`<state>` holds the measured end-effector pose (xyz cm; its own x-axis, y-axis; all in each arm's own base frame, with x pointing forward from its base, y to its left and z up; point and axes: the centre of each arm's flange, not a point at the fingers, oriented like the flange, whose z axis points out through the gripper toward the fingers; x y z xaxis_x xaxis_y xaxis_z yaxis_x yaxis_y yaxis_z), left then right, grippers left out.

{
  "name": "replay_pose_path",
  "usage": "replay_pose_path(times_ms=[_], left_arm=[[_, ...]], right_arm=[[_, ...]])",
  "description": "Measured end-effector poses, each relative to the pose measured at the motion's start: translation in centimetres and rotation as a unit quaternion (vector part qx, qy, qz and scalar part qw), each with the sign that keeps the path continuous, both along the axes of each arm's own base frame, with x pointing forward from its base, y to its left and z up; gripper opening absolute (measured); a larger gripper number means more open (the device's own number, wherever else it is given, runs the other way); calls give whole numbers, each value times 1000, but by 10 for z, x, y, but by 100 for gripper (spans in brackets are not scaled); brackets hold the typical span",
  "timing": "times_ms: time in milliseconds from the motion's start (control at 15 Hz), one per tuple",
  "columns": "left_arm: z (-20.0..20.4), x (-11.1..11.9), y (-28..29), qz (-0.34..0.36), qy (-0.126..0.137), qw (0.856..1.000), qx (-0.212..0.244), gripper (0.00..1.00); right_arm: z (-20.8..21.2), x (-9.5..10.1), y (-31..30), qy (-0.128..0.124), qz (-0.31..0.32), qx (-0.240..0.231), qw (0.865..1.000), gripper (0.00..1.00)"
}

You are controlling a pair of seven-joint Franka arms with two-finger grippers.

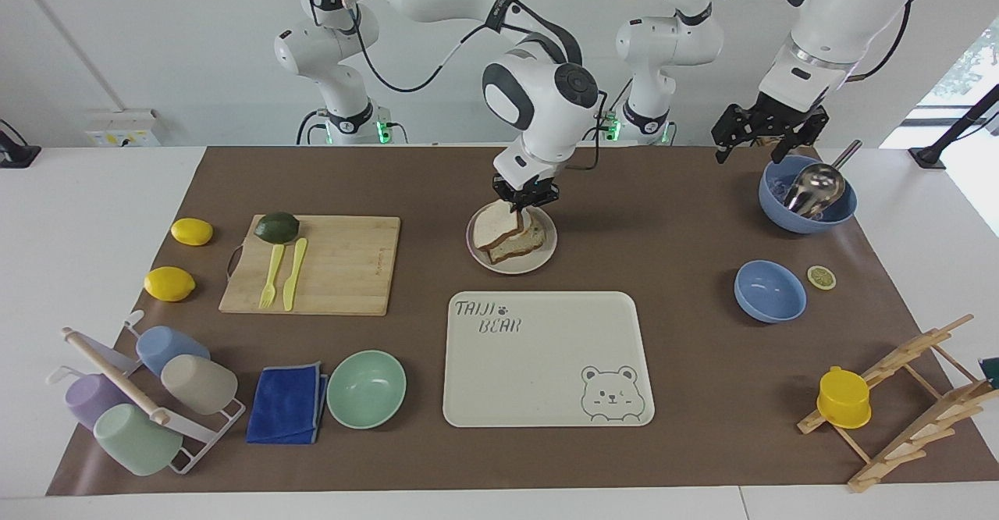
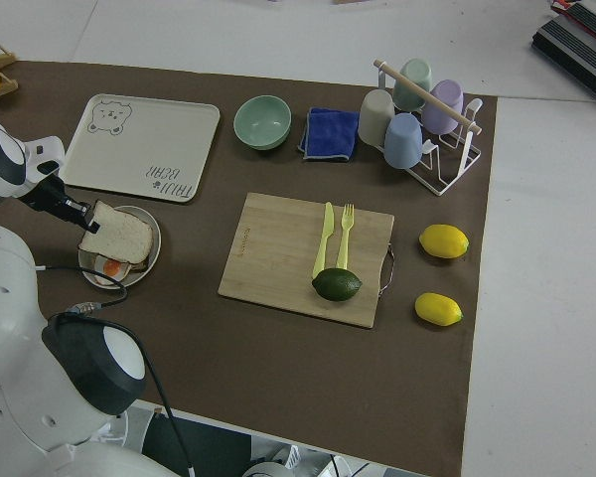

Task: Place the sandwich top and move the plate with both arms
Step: 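Carry the bread slice with the right gripper over the white plate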

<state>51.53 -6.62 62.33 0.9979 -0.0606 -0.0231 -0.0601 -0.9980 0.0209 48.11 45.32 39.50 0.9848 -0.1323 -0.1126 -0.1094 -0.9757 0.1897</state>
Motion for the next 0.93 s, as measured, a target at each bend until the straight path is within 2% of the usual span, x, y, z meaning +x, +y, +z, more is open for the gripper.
replay_pose_path(times_ms=[200,533,600,667,800,933], left_arm=[[-2,1,3,2,-1,1000,0,100],[-3,0,4,3,-2,1000,0,100],[-3,0,5,5,-3,1000,0,100],[-3,1,7,7,-4,1000,0,100],[-4,1,10,9,-7,1000,-1,100],[-6,0,10,9,-7,1000,-1,100]], right_arm=[[-19,-3,1,1,-4,16,1000,8],[-21,-10,8,8,-4,30,999,8],[-21,-13,12,9,0,32,999,14],[-21,-16,14,10,2,32,999,14],[-20,-18,17,10,5,34,999,30],[-16,-18,18,7,6,37,999,52]])
